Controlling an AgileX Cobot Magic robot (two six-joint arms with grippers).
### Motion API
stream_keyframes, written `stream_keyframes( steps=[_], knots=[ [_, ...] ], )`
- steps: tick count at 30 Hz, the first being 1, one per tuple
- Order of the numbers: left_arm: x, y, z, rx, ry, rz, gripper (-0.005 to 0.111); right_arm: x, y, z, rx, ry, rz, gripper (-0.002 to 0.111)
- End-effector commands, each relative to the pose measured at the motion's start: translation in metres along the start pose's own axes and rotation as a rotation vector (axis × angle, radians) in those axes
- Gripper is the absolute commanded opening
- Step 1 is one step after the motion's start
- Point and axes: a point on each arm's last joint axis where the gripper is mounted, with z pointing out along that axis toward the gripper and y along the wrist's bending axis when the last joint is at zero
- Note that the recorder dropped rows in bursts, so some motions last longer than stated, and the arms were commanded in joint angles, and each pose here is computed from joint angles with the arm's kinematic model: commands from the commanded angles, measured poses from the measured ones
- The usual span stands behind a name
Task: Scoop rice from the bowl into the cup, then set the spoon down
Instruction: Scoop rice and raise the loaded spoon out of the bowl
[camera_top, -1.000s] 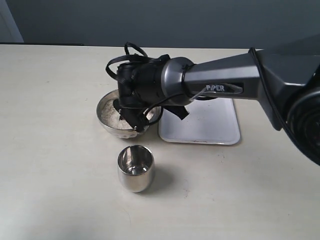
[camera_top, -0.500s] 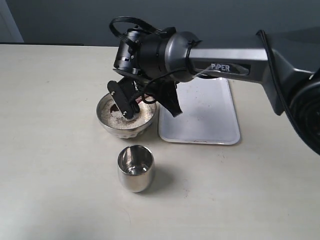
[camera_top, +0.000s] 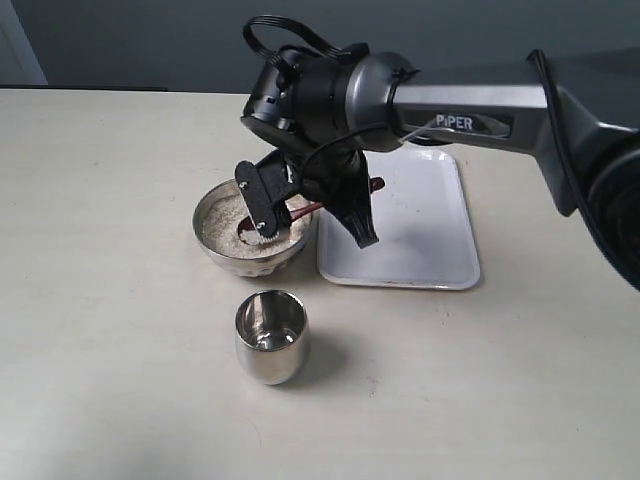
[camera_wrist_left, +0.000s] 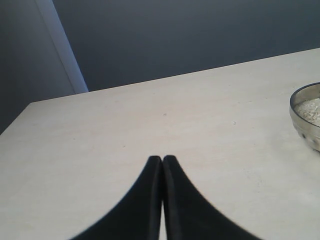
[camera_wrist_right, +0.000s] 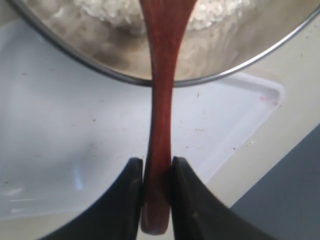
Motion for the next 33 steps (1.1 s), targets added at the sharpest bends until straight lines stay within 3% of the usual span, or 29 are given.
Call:
stream_keyframes(
  steps=[1,25,33],
  knots=[
    [-0.002,0.000,-0.001,0.001,-0.022,-0.001,0.001,0.011,-0.003,-0.013,-0.012,-0.008,0.034,-0.001],
    [-0.002,0.000,-0.001,0.001,-0.022,-0.001,0.001,0.038,0.003,-0.049,-0.102,-0.046,0.145,-0.001],
    [-0.002,0.000,-0.001,0.001,-0.022,-0.001,0.001,0.035,0.007,-0.063,-0.147,-0.151,0.203,-0.001]
  ],
)
